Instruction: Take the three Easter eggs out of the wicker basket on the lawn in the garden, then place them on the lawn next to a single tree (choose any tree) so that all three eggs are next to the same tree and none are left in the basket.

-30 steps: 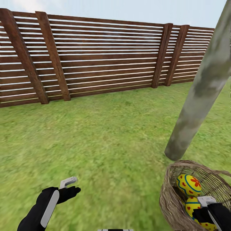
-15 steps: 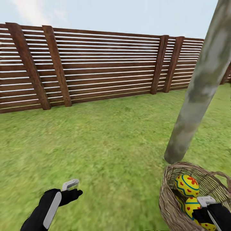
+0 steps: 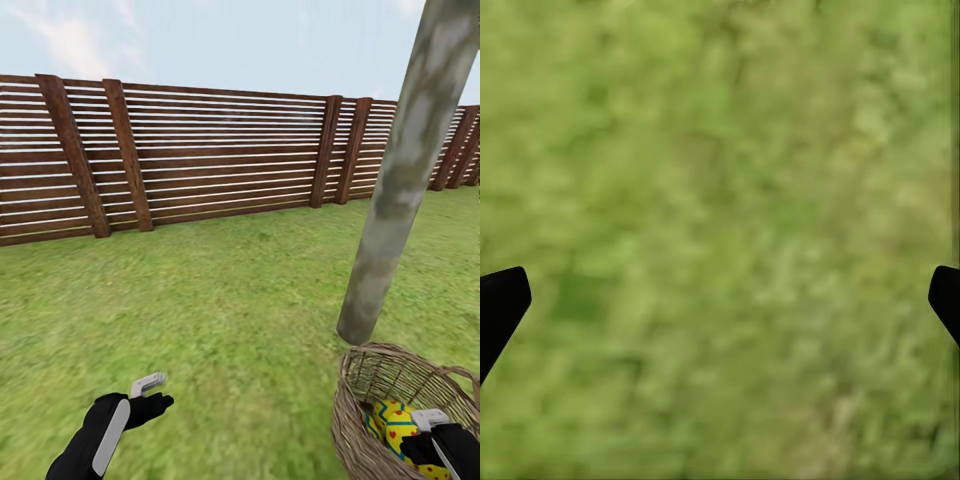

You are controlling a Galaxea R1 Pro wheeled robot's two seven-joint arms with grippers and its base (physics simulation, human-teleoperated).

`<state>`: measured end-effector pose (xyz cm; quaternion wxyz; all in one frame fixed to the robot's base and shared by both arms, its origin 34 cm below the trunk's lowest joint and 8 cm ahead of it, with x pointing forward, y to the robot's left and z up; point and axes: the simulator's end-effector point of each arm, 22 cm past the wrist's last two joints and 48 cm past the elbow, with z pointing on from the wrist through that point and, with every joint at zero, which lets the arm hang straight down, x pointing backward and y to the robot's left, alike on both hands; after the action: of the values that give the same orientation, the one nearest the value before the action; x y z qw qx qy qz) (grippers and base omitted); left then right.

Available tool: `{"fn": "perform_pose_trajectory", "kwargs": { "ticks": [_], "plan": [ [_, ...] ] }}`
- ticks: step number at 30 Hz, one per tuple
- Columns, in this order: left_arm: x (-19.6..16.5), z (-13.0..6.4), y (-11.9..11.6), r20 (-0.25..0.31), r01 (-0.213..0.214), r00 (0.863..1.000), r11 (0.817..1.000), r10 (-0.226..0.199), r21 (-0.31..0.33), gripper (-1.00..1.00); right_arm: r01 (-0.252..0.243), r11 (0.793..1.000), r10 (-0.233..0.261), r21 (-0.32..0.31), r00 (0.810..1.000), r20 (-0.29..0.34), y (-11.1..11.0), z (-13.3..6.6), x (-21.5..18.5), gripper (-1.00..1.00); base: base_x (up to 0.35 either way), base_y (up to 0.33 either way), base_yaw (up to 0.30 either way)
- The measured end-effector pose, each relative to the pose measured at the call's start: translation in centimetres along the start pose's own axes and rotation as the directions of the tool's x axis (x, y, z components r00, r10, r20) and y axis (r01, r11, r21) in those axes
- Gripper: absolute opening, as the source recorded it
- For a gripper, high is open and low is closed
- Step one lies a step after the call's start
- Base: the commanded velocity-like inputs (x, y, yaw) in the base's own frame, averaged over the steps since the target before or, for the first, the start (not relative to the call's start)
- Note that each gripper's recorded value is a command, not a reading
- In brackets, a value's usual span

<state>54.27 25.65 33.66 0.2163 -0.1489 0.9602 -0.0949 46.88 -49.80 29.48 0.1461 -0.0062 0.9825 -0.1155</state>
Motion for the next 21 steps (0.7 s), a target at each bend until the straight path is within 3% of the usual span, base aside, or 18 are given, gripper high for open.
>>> {"fn": "perform_pose_trajectory", "kwargs": {
  "ticks": [21],
  "plan": [
    [-2.7,-3.2,-1.3,0.081,-0.012,0.997,1.000,0.009,0.026,1.00,-0.014,1.000,0.014,0.003,0.996,0.087,-0.6,-2.9,-2.7,-1.00,0.000,0.000,0.000]
  ]
}}
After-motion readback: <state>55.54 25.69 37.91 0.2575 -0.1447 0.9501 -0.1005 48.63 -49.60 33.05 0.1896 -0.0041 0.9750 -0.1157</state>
